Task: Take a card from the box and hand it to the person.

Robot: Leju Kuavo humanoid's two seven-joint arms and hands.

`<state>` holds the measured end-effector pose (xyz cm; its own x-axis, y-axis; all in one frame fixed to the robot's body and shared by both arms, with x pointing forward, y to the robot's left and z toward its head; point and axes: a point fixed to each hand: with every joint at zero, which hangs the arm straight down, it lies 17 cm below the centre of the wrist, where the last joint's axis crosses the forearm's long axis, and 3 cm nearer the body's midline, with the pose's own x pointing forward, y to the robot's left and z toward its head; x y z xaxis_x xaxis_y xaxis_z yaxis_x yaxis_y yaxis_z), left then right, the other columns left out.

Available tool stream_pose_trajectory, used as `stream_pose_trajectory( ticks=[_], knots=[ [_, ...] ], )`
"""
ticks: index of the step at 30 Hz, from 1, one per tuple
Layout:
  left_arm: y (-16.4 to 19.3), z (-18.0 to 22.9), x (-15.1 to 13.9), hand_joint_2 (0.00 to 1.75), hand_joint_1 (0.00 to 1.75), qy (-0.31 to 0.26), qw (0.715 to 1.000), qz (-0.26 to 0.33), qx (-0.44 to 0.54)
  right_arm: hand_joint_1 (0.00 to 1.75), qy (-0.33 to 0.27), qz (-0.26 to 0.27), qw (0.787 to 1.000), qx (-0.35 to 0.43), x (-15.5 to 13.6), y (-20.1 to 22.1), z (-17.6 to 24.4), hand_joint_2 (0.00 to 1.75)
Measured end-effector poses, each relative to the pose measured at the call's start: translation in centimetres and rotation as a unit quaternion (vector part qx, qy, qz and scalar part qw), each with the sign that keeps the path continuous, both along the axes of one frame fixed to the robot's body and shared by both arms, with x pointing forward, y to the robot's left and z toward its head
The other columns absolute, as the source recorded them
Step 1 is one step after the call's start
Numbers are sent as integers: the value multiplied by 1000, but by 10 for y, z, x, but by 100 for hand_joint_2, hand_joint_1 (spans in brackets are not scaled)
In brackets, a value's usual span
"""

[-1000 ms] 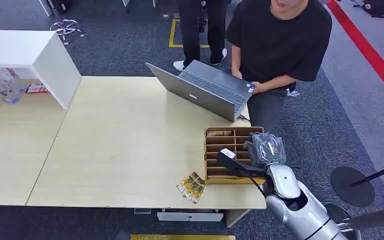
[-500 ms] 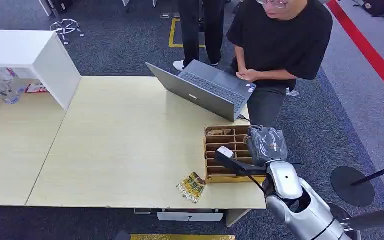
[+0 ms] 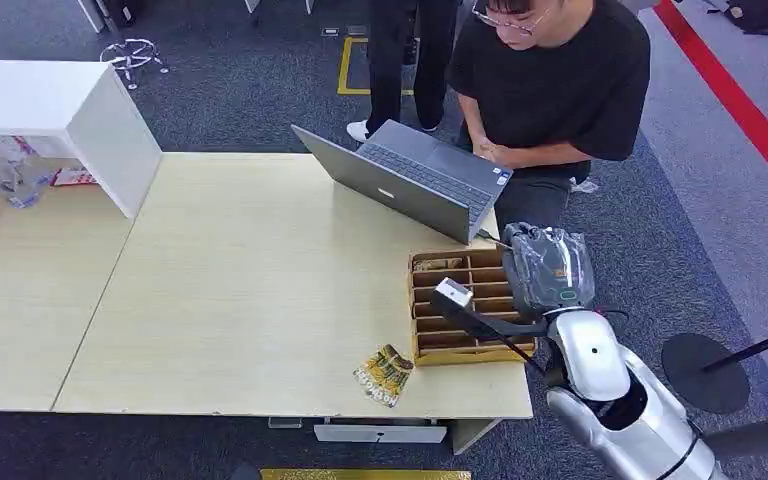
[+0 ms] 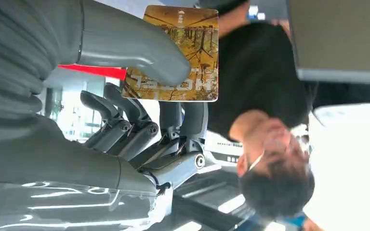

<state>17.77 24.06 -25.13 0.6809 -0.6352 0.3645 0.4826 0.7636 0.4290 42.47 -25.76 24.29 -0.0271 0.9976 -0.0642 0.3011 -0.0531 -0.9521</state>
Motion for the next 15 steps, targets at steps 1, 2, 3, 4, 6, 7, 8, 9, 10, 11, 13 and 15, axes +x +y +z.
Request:
stream_pose_trajectory(
  ticks=[1, 2, 3, 4, 6, 7, 8, 9, 10, 11, 13, 15],
  knots=[
    [0, 0, 0, 0, 0, 0, 1000, 0, 0, 166, -8, 1, 1000, 2, -1, -1, 7, 175],
    [0, 0, 0, 0, 0, 0, 1000, 0, 0, 168, -16, 0, 1000, 3, 0, -3, 14, 175],
    [0, 0, 0, 0, 0, 0, 1000, 1, 0, 168, -31, 0, 999, 6, 0, -5, 26, 175],
    [0, 0, 0, 0, 0, 0, 1000, 1, 0, 168, -31, 0, 999, 6, 0, -5, 26, 175],
    [0, 0, 0, 0, 0, 1, 1000, 1, 1, 168, -35, 0, 999, 7, 0, -5, 29, 175],
    [0, 0, 0, 0, 0, 2, 1000, -2, 1, 166, -64, 2, 998, 25, 1, -11, 47, 175],
    [0, 0, 1, 0, 0, 2, 1000, -6, 3, 166, -76, 4, 997, 33, 4, -16, 55, 175],
    [0, 0, 1, 0, 0, 1, 1000, -7, 3, 166, -80, 4, 996, 38, 5, -18, 58, 175],
    [0, 0, 2, 0, 0, 1, 1000, -7, 4, 166, -84, 3, 996, 40, 7, -21, 60, 175],
    [0, 0, 2, 0, 0, 1, 1000, -8, 4, 166, -86, 1, 995, 42, 9, -24, 61, 175],
    [-1, 1, 5, 0, 0, -1, 1000, -12, 4, 166, -86, -2, 995, 45, 14, -30, 61, 175],
    [-1, 1, 6, 0, 0, -1, 1000, -14, 4, 166, -88, -8, 995, 45, 20, -37, 61, 175]
  ],
)
